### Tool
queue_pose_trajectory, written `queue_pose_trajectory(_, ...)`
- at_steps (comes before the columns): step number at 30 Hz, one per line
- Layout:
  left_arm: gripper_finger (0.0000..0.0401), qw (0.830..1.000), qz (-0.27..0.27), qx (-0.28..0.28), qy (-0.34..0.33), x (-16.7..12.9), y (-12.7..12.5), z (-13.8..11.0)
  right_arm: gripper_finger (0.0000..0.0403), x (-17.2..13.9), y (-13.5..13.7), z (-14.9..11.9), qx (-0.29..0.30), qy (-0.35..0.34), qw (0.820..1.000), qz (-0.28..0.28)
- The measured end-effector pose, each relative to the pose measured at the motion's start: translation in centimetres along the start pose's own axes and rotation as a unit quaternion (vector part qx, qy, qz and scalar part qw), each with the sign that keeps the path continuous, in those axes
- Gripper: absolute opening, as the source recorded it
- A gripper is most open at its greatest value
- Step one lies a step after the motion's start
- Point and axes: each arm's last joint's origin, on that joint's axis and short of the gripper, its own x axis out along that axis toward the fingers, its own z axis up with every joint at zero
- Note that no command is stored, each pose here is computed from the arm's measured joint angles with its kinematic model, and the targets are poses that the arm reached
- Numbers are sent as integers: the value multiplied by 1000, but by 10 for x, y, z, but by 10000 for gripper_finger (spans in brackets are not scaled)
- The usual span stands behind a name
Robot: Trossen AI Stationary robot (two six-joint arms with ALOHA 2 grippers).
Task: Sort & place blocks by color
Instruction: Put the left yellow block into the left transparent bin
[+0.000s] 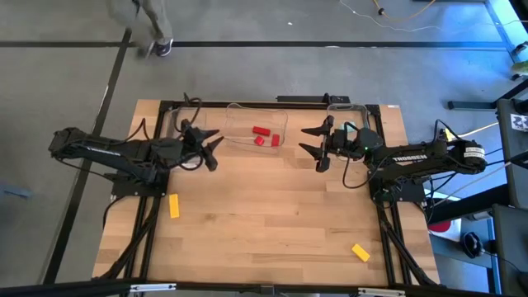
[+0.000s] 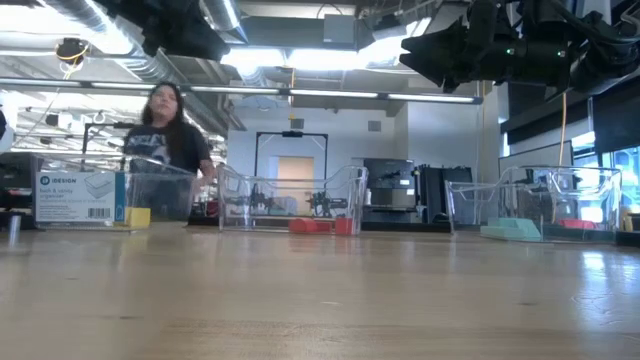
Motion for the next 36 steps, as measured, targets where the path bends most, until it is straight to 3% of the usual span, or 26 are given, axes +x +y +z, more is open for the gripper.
queue_pose_trajectory(6, 121, 999, -34, 1, 7, 0, -2, -1, 235, 0, 0, 0, 0, 2, 1000, 0)
queue_pose_trajectory(15, 123, 999, -38, 21, 7, 0, -2, -1, 235, 0, 0, -1, 0, 4, 1000, 0)
queue_pose_trajectory(27, 207, 998, -52, 37, 11, 1, -4, -2, 235, 0, 0, -1, 0, 4, 1000, 0)
queue_pose_trajectory(36, 216, 997, -58, 39, 17, 2, -5, -4, 235, 0, 0, -1, 0, 4, 1000, 0)
